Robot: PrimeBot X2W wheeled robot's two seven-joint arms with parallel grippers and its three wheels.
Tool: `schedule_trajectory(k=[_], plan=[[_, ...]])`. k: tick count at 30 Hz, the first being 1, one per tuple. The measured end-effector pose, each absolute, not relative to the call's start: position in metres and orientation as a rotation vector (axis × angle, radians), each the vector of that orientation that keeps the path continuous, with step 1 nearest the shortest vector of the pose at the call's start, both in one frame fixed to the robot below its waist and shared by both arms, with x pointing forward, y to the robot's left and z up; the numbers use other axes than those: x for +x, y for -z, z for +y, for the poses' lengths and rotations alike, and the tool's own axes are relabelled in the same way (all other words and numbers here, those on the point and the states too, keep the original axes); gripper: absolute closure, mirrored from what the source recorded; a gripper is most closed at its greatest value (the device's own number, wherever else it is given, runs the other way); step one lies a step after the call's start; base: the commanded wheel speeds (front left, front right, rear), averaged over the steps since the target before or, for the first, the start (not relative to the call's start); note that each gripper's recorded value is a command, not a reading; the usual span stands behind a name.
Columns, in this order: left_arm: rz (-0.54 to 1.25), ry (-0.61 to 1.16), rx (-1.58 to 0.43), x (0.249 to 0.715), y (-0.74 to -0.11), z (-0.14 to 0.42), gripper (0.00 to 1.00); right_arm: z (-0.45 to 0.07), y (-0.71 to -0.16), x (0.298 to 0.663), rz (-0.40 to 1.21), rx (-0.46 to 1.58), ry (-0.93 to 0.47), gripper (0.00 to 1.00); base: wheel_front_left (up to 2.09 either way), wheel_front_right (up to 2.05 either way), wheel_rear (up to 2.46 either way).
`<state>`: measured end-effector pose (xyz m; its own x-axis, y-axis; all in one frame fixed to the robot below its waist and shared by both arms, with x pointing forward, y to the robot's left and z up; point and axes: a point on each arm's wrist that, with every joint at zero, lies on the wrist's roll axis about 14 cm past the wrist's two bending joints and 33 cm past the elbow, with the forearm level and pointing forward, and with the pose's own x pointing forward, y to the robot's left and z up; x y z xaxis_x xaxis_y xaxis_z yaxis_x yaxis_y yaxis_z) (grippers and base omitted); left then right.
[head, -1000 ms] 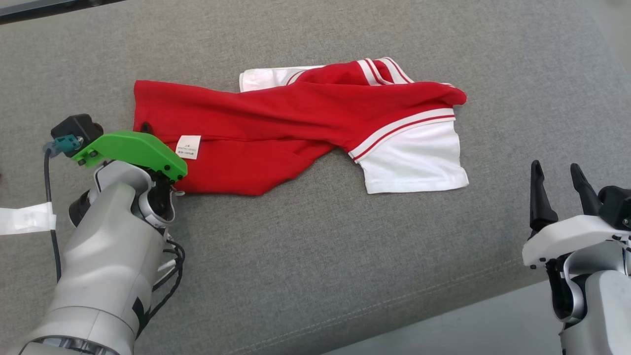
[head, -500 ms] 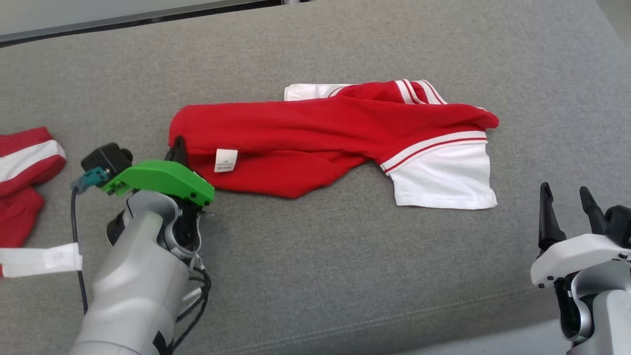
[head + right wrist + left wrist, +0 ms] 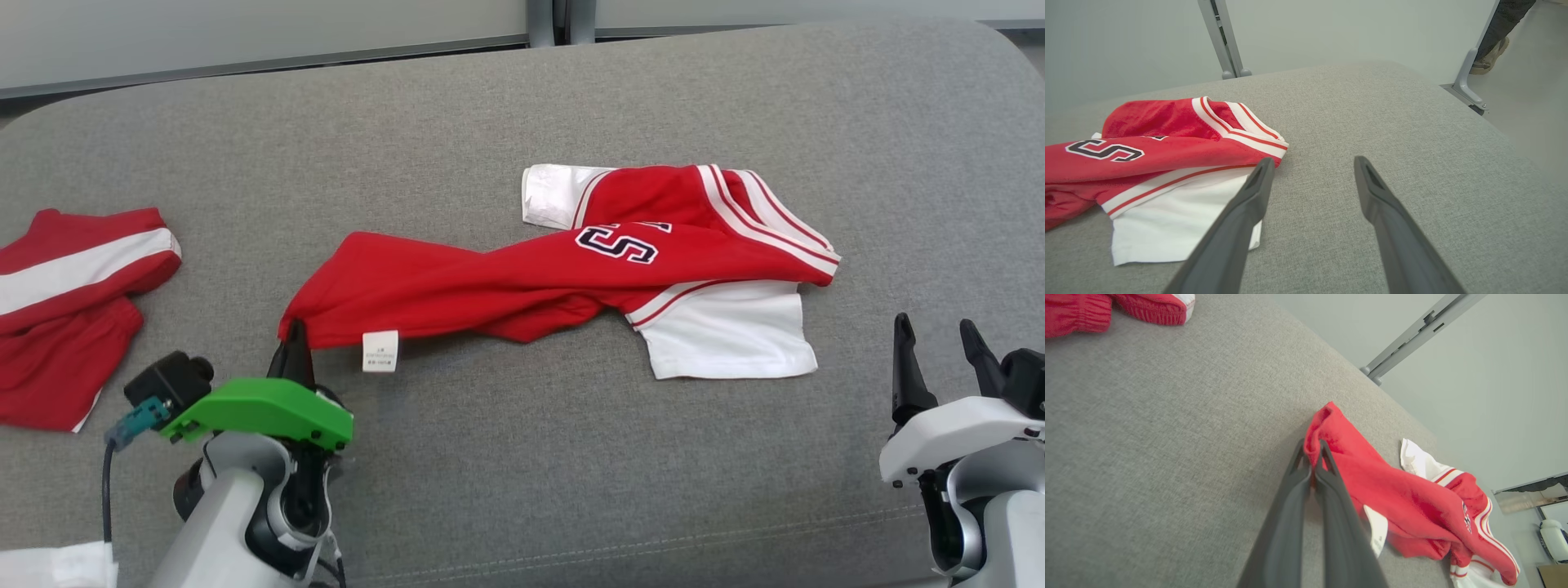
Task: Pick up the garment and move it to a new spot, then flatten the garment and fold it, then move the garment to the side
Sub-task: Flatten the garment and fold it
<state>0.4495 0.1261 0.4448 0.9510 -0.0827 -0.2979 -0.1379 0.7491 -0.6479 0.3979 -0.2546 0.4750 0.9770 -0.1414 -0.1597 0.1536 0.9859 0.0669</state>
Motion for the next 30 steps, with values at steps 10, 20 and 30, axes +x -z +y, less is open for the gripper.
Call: schedule_trajectory(k=[10, 20, 30], plan=[[0.411, -0.093, -0.745, 0.417, -0.416, 0.119, 0.54, -0.253, -0.469, 0.393, 0.176, 0.086, 0.147, 0.0, 0.0, 0.0, 0.0], [0.5, -0.166, -0.7, 0.405, -0.375, 0.127, 0.0, -0.253, -0.467, 0.39, 0.183, 0.091, 0.149, 0.0, 0.0, 0.0, 0.0], [0.355, -0.097, -0.51, 0.414, -0.403, 0.15, 0.0, -0.254, -0.479, 0.388, 0.143, 0.079, 0.147, 0.0, 0.0, 0.0, 0.0]])
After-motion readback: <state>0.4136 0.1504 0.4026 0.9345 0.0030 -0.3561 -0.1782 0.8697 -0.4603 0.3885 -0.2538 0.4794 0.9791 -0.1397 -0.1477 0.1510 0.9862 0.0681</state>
